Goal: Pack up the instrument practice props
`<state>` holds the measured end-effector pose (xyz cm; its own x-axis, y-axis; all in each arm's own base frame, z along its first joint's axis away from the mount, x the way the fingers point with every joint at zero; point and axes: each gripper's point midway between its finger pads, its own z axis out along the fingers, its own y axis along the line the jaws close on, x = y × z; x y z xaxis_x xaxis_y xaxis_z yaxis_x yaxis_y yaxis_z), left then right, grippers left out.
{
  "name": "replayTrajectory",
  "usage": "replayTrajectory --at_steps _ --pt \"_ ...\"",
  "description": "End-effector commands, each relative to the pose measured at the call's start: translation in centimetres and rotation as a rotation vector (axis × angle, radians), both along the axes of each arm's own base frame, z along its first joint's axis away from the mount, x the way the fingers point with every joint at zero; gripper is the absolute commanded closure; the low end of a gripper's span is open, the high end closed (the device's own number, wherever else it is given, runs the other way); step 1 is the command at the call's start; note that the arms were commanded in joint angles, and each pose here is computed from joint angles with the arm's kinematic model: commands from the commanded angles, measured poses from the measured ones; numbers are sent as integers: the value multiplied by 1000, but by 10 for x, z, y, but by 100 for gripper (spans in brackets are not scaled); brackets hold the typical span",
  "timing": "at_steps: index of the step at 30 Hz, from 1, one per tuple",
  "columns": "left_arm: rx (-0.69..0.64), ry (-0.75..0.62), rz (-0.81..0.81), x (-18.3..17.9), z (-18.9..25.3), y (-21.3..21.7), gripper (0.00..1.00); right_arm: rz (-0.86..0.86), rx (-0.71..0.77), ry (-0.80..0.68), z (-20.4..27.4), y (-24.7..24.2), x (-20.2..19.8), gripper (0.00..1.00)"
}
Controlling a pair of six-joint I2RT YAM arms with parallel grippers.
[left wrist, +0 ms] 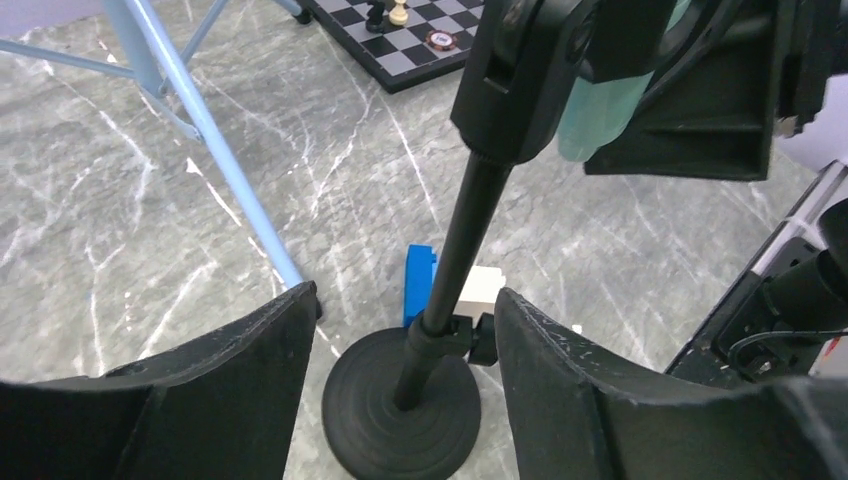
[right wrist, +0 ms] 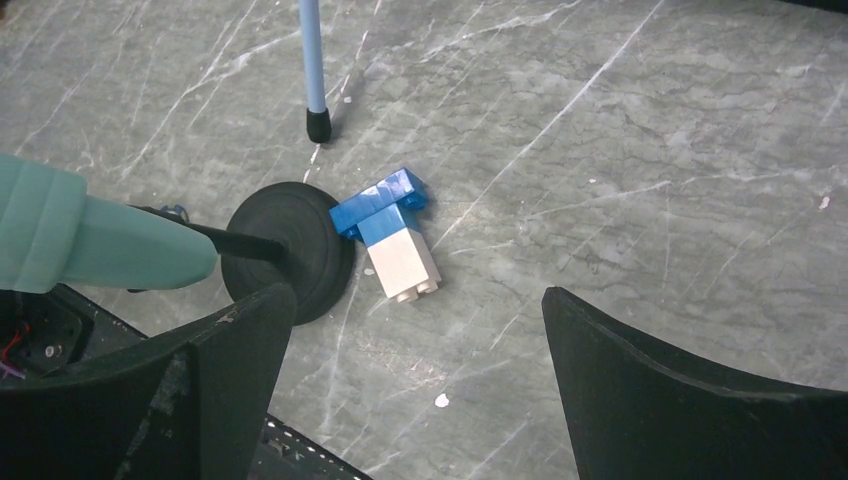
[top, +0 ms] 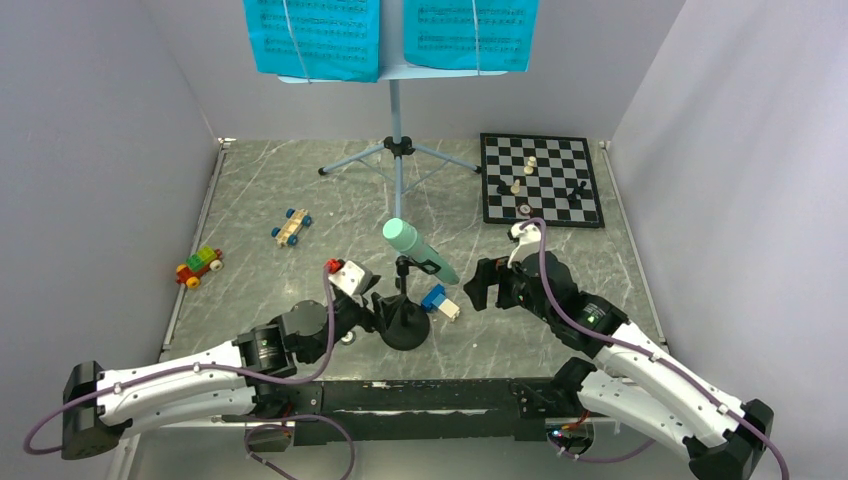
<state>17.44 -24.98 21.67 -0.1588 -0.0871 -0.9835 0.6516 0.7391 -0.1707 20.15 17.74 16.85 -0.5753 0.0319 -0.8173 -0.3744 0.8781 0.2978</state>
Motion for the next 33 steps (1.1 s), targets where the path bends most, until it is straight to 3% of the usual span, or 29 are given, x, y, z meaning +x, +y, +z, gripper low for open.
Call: replayTrajectory --at_steps 1,11,23,30,33 --pt "27 20 41 -1 11 15 26 -9 18 -55 28 -4 1 0" --pt "-57 -208 -159 -26 66 18 6 -12 16 -54 27 -12 -7 0" --pt "-107 -96 -400 -3 69 -10 13 11 22 -58 34 -8 -7 0" --pt "-119 -103 -530 -11 78 -25 18 21 14 -71 38 -8 -7 0" --pt "-109 -103 -545 -8 76 -30 25 23 15 -74 39 -8 -7 0"
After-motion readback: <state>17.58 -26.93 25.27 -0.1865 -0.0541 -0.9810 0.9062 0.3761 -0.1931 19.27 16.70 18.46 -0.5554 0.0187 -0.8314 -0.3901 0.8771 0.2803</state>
